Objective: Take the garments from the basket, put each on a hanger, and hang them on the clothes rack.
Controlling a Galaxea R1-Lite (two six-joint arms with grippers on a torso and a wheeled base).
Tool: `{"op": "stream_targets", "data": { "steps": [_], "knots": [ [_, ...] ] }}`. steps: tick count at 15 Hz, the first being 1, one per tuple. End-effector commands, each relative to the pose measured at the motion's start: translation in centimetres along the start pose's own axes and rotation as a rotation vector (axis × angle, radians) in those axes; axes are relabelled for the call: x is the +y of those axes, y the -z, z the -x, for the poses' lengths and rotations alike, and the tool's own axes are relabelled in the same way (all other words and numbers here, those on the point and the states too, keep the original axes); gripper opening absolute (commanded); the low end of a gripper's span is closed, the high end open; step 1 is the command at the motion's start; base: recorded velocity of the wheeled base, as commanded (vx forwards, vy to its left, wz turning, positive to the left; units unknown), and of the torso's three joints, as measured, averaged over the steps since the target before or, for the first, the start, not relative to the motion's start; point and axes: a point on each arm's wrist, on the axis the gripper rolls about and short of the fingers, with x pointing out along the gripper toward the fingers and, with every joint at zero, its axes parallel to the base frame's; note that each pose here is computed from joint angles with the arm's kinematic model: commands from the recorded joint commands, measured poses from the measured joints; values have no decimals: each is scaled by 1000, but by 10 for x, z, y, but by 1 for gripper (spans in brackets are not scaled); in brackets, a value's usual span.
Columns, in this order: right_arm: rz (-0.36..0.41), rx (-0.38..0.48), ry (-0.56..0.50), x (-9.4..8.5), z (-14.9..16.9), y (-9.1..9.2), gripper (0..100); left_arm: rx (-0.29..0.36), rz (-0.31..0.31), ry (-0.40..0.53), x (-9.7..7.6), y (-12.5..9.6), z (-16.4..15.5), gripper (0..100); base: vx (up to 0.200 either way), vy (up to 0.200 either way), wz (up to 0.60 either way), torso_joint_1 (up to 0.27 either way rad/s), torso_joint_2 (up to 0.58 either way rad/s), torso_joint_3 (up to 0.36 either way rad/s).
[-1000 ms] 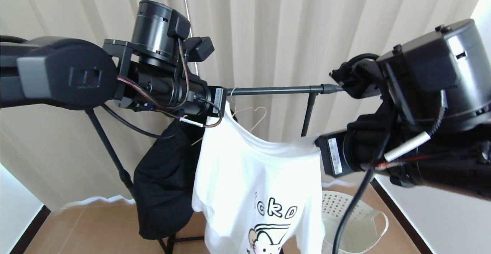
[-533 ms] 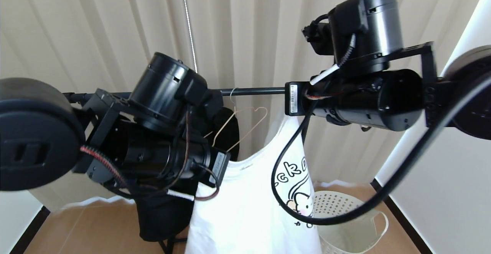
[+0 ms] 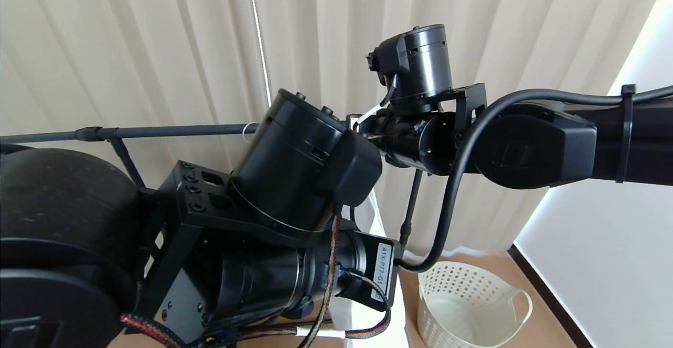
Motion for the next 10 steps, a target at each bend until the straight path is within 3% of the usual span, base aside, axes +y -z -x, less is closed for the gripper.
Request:
{"op": "stream_targets", "data": {
  "steps": [1, 4, 6, 10],
  "knots": [
    [1, 16, 9, -2, 0, 4, 0, 12, -1, -10, 0, 1, -6, 0, 0, 0, 0, 0, 0, 0],
    [-26, -10, 41, -24, 11, -13, 0, -33, 47, -81, 26, -10, 16, 0, 0, 0, 0, 0, 0, 0],
    [-35, -22, 63, -38, 20, -21, 0, -16, 66, -150, 49, -9, 27, 0, 0, 0, 0, 0, 0, 0],
    [-27, -16, 74, -52, 49, -25, 0, -33, 96, -284, 79, -17, 19, 0, 0, 0, 0, 0, 0, 0]
  ]
}}
